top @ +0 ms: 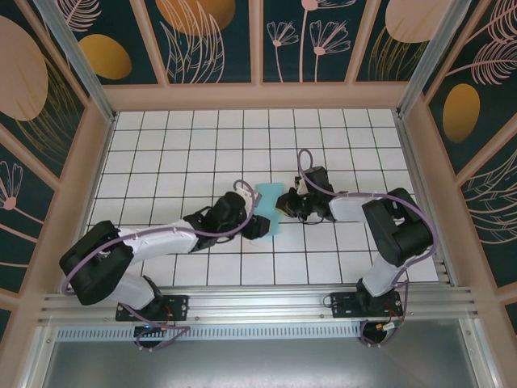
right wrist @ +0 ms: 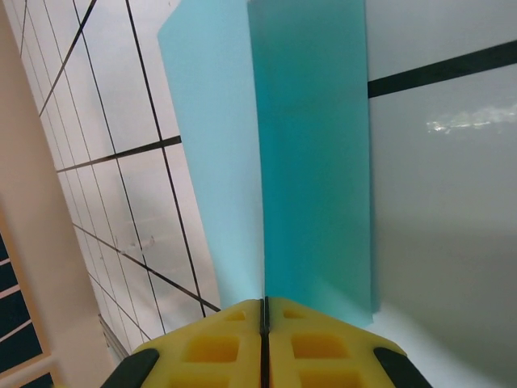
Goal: Fold a paper plane with a square sheet of paper (pick it up from the middle)
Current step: Third fold the triangle at the center of the table.
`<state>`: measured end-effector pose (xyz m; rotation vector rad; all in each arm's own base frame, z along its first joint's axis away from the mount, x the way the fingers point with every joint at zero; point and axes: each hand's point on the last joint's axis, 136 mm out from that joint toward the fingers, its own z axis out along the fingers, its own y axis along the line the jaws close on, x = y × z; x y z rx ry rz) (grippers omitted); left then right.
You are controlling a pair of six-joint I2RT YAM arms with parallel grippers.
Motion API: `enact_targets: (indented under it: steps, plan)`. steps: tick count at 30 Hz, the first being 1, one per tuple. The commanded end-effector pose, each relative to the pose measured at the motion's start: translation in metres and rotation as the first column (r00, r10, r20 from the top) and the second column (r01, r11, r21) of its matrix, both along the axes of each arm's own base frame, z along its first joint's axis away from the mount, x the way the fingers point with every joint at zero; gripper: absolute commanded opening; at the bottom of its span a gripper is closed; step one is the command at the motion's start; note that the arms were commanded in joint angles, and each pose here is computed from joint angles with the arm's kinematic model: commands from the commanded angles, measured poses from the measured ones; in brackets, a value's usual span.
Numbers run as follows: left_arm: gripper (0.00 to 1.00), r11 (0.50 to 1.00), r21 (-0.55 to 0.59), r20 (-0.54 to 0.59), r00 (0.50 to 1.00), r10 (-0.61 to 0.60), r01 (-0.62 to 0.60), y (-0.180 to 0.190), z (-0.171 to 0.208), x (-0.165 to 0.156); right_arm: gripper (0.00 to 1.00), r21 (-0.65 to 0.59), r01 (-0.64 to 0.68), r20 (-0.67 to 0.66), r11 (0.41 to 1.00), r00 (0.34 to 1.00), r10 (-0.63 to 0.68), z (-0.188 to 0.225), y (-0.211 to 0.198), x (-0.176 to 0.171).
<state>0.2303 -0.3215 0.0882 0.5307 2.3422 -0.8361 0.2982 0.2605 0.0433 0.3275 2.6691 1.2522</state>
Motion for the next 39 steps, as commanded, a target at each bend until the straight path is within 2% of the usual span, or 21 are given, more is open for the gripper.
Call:
enact_targets:
  steps: [1,6,14,20,24,26,35,39]
  plan:
    - [0.54,0.992,0.125,0.116,0.993,-0.026,0.011,0.0,-0.007,-0.002,0.11,0.014,0.022,0.023,1.0,0.999,-0.022,0.007,0.005,0.007]
    - [0.6,0.977,0.214,0.195,0.979,-0.064,0.021,-0.011,-0.013,-0.008,0.11,0.008,0.007,0.018,1.0,1.0,-0.007,0.007,0.007,0.008]
    - [0.68,0.942,0.332,0.247,0.958,-0.147,0.059,-0.026,-0.024,-0.014,0.11,-0.006,-0.005,0.016,1.0,1.0,0.005,0.005,0.008,0.009]
    - [0.7,0.903,0.426,0.262,0.949,-0.173,0.047,-0.023,-0.037,-0.014,0.11,-0.004,-0.013,0.016,1.0,1.0,0.013,0.005,0.01,0.01]
    - [0.66,0.89,0.455,0.288,0.948,-0.136,-0.01,-0.015,-0.038,-0.007,0.11,-0.015,-0.016,0.017,1.0,1.0,0.016,0.004,0.008,0.01]
    - [0.6,0.892,0.452,0.296,0.946,-0.13,-0.018,-0.014,-0.036,-0.006,0.12,-0.023,-0.018,0.017,1.0,1.0,0.018,0.002,0.007,0.009]
    - [0.18,0.9,0.435,0.301,0.943,-0.145,0.0,-0.015,-0.03,-0.008,0.12,-0.063,-0.03,0.02,0.998,0.999,0.031,-0.002,0.003,0.009]
    - [0.05,0.904,0.428,0.319,0.938,-0.137,-0.014,-0.013,-0.024,-0.007,0.12,-0.067,-0.038,0.024,0.997,0.999,0.039,-0.001,0.002,0.008]
